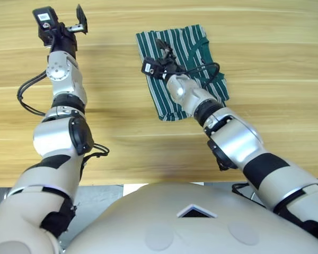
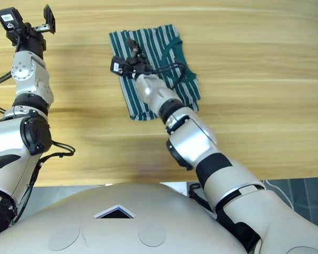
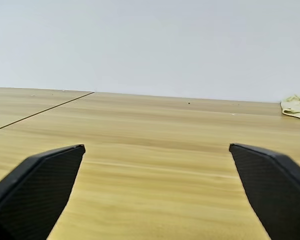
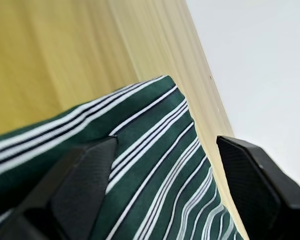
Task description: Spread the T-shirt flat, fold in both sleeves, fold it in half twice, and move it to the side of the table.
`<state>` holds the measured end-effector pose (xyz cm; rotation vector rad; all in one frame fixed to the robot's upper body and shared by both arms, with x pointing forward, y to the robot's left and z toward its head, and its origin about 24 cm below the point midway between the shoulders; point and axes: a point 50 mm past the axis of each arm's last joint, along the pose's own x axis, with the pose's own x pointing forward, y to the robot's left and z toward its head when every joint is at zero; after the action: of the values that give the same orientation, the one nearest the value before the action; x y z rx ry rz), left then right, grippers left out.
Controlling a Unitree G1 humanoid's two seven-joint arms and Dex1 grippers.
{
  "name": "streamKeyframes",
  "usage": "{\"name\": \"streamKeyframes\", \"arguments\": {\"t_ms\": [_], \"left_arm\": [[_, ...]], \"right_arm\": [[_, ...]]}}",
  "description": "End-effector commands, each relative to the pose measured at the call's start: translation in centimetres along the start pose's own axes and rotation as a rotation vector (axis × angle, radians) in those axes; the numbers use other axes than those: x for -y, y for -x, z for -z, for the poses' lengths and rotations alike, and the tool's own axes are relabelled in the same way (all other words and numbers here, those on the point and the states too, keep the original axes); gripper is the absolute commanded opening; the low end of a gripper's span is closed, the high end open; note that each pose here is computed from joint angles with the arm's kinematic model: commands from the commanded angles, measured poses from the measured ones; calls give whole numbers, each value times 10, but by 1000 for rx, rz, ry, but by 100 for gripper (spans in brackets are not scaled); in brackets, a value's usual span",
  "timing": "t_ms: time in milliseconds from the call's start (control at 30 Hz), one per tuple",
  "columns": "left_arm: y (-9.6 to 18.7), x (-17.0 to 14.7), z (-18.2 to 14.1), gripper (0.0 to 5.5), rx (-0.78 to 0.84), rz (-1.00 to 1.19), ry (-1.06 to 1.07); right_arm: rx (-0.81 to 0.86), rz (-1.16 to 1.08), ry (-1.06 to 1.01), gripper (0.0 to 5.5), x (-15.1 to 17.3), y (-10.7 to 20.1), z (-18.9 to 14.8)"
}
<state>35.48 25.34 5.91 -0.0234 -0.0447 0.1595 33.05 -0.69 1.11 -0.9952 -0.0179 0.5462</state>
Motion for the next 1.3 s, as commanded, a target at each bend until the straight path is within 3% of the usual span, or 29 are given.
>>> {"name": "streamKeyframes", "arguments": {"t_ms": [33, 167, 300, 433, 567, 900, 1000, 1133, 1300], "left_arm": [[4, 3, 4, 538, 4, 17, -26], [6, 8, 2, 538, 55, 66, -57], [9, 13, -3, 538, 127, 114, -86], [13, 24, -9, 538, 211, 196, -143], [16, 33, -16, 538, 290, 258, -158], [19, 38, -22, 538, 345, 284, -187], [19, 41, -23, 538, 355, 298, -198], [21, 45, -23, 538, 374, 328, -228], [24, 47, -21, 538, 376, 343, -244]], "right_arm": [[134, 46, -131, 368, 5, -3, -26], [496, 270, -349, 368, 60, 15, -56], [662, 312, -317, 368, 93, 60, -44], [517, 170, -43, 368, 86, 91, 2], [410, -89, 194, 368, 52, 114, 35], [265, -404, 304, 368, 8, 143, 75], [325, -476, 286, 368, -2, 158, 68], [616, -338, 35, 368, 32, 175, 21], [624, -222, -42, 368, 49, 164, 14]]}}
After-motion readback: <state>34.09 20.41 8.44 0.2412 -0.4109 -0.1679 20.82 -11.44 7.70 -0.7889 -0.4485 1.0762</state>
